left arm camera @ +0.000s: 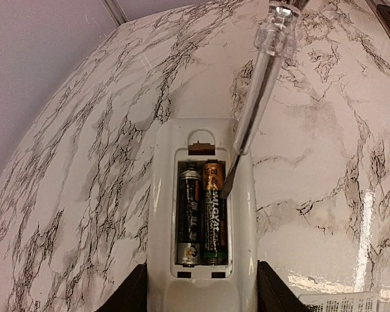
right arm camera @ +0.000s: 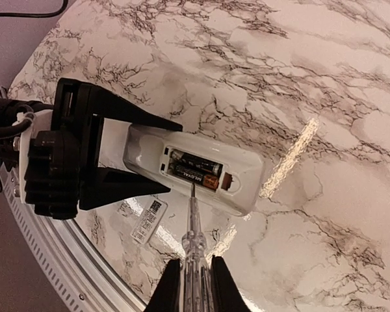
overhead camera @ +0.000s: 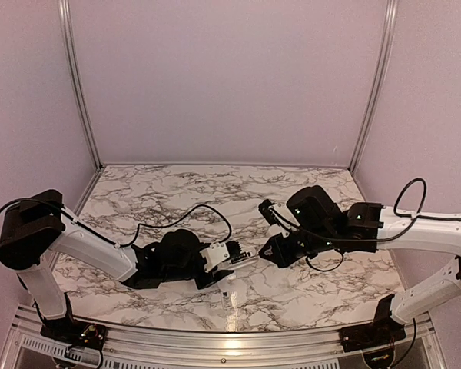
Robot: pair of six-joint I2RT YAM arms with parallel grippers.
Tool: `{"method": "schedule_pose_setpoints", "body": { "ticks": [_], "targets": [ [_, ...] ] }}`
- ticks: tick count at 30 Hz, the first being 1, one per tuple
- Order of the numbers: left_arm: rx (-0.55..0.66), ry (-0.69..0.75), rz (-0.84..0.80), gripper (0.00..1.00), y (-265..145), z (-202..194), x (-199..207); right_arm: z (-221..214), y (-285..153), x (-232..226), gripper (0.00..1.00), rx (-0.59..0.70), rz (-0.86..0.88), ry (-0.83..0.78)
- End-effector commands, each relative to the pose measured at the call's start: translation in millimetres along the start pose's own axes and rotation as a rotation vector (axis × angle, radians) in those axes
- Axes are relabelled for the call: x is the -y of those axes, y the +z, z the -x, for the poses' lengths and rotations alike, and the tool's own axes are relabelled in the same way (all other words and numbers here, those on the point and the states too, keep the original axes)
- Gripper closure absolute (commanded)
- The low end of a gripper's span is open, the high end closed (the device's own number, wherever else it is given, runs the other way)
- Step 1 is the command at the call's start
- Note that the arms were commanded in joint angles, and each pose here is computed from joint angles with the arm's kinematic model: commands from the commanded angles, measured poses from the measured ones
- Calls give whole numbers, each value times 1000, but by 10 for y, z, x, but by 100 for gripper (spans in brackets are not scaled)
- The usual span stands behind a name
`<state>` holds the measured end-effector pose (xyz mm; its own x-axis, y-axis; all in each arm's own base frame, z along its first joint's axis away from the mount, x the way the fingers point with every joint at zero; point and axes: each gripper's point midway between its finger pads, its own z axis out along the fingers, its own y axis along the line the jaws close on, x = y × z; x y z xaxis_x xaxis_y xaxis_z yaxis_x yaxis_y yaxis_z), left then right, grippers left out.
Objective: Unload the batteries from the remote control
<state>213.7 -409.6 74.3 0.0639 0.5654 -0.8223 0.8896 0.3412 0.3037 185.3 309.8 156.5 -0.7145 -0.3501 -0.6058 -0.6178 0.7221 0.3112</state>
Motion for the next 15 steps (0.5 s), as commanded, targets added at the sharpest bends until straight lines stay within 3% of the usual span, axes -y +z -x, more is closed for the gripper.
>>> {"method": "schedule_pose_setpoints", "body": {
  "ticks": [1, 15],
  "targets": [
    [23, -40, 42, 100, 37, 163, -99, 278, -126, -3, 100, 101, -37, 68],
    [32, -54, 208, 100, 33, 210, -304, 467, -216, -43, 100, 220, 5, 175]
  ]
}}
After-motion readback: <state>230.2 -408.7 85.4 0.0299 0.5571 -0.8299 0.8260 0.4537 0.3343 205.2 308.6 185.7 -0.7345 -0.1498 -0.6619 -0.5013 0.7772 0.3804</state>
